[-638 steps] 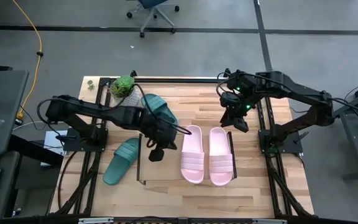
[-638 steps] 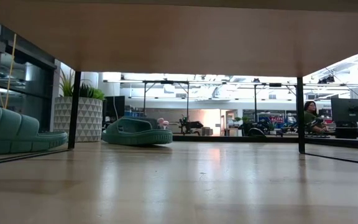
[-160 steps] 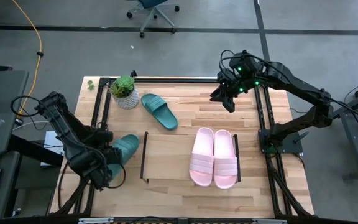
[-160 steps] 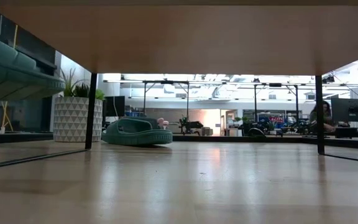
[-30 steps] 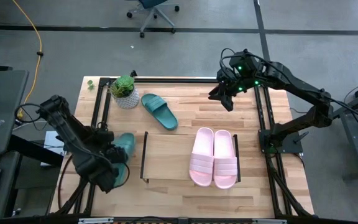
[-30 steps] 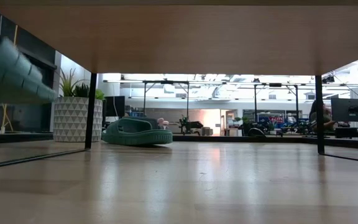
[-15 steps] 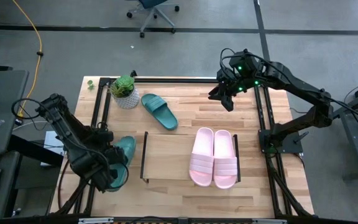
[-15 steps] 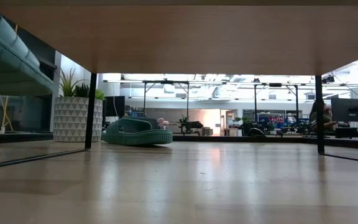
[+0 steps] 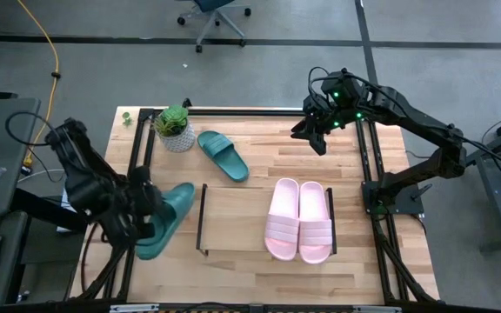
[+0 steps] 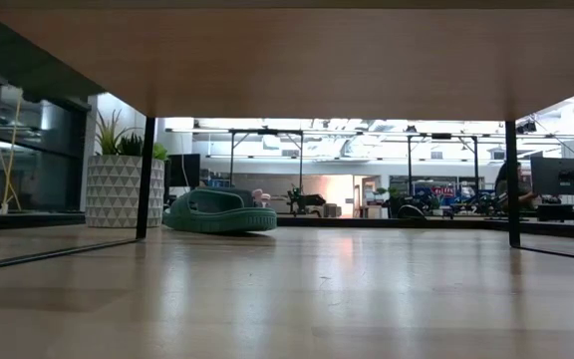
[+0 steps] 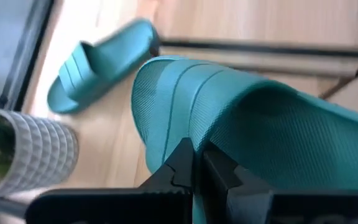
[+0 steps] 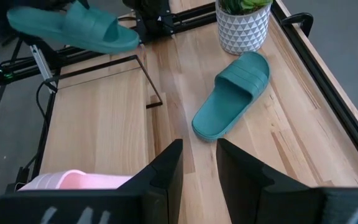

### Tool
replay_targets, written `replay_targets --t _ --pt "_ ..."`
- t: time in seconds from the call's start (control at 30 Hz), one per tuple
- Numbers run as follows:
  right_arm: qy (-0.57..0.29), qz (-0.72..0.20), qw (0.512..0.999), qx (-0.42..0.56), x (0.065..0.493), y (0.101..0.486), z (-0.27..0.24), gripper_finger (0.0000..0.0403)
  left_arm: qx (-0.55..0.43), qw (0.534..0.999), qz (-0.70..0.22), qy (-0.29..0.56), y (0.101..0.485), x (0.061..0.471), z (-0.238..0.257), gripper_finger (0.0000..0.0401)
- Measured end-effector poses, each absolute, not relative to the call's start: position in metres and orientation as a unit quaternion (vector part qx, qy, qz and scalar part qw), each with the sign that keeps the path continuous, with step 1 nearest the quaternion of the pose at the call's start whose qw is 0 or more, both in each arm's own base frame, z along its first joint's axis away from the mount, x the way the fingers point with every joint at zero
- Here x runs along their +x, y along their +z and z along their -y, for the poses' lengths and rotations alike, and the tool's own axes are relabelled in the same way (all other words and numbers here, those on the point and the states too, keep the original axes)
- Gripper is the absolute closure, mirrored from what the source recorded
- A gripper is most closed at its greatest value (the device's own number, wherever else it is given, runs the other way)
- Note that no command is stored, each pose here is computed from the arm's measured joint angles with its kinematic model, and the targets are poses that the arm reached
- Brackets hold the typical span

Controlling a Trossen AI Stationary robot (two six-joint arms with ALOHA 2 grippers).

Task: Pick and place slides into the shelf
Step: Put the bottom green slide on the shelf

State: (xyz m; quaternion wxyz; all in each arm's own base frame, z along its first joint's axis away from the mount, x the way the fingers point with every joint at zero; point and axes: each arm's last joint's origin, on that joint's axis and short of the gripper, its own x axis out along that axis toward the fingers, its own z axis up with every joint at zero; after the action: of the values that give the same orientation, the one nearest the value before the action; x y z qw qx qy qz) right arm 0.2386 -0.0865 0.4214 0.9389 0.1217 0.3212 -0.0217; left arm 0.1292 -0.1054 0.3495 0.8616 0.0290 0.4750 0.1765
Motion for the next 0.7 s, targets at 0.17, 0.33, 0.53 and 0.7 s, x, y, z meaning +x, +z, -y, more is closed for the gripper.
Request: replay_targets --t 0.17,0.33,0.53,0.7 --pt "-0.022 -0.321 0.939 0.122 0.239 0.421 0.087 0.0316 0.035 0.895 -0.399 0.197 0.371 0.125 0.096 0.0401" --pt "-0.022 -0.321 0.939 0.122 0.239 0.421 0.086 0.0316 0.052 0.907 -0.353 0.222 0.397 0.131 0.085 0.0401" --pt "-0.018 -0.322 0.939 0.123 0.239 0.421 0.086 0.0316 0.099 0.892 -0.378 0.226 0.426 0.16 0.074 0.0401" --pt "-0.018 -0.331 0.935 0.127 0.237 0.42 0.086 0.0316 0.135 0.884 -0.389 0.222 0.45 0.196 0.073 0.0401"
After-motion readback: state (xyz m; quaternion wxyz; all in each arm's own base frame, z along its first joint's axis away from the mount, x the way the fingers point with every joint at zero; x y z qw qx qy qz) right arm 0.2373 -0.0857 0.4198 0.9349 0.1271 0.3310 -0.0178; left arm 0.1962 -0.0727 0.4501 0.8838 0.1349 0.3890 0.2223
